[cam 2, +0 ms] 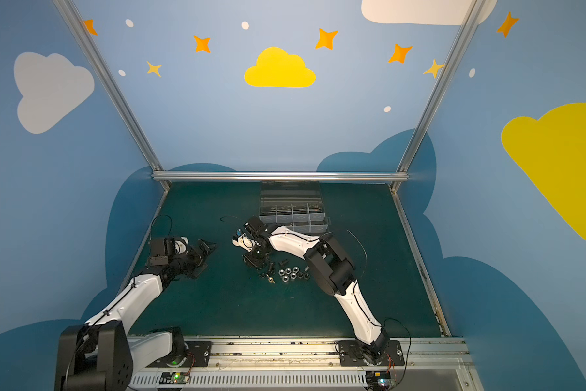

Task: Sort the screws and nuts into containers
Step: Pick up the nut from the center of the table.

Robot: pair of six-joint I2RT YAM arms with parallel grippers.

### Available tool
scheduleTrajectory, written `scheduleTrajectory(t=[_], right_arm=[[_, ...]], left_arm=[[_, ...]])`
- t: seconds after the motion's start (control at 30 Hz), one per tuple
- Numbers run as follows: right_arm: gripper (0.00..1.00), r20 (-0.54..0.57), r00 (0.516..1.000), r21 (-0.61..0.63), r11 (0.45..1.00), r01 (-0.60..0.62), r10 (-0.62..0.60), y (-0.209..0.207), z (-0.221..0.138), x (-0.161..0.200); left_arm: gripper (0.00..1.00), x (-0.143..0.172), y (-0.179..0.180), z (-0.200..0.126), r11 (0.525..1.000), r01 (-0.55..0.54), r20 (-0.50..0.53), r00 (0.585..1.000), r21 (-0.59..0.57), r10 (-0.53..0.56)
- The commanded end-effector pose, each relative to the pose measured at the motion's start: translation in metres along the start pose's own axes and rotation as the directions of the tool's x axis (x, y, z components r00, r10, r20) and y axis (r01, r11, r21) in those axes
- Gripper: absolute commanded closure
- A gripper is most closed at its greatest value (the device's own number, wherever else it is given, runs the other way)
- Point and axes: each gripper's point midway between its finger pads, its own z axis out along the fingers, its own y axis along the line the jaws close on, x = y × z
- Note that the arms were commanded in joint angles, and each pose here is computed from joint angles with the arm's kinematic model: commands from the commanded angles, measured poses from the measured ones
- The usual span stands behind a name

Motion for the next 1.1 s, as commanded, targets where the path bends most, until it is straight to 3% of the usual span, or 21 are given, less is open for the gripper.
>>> scheduleTrajectory(t=[0.0, 0.8, 1.07], right_arm=[[0.82, -0.017, 1.000, 0.000, 1.000, -0.007, 0.007, 0.0003, 0.0051, 0.0007], [1.00, -0.001, 1.000, 0.023, 1.000, -0.019, 0.019, -0.0058, 0.0071, -0.0013], [1.00, 0.022, 1.000, 0.038, 0.999, -0.015, 0.014, -0.0064, 0.0004, -0.0043]], left_arm=[[0.00, -0.0070, -0.0090, -0.0038, 1.000, -0.027, 0.017, 0.999, 0.012, 0.027], [0.00, -0.0064, -0.0098, -0.0056, 1.000, -0.028, 0.018, 0.999, 0.011, 0.028], [0.00, -0.0062, -0.0093, -0.0055, 1.000, -0.024, 0.016, 1.000, 0.011, 0.024]])
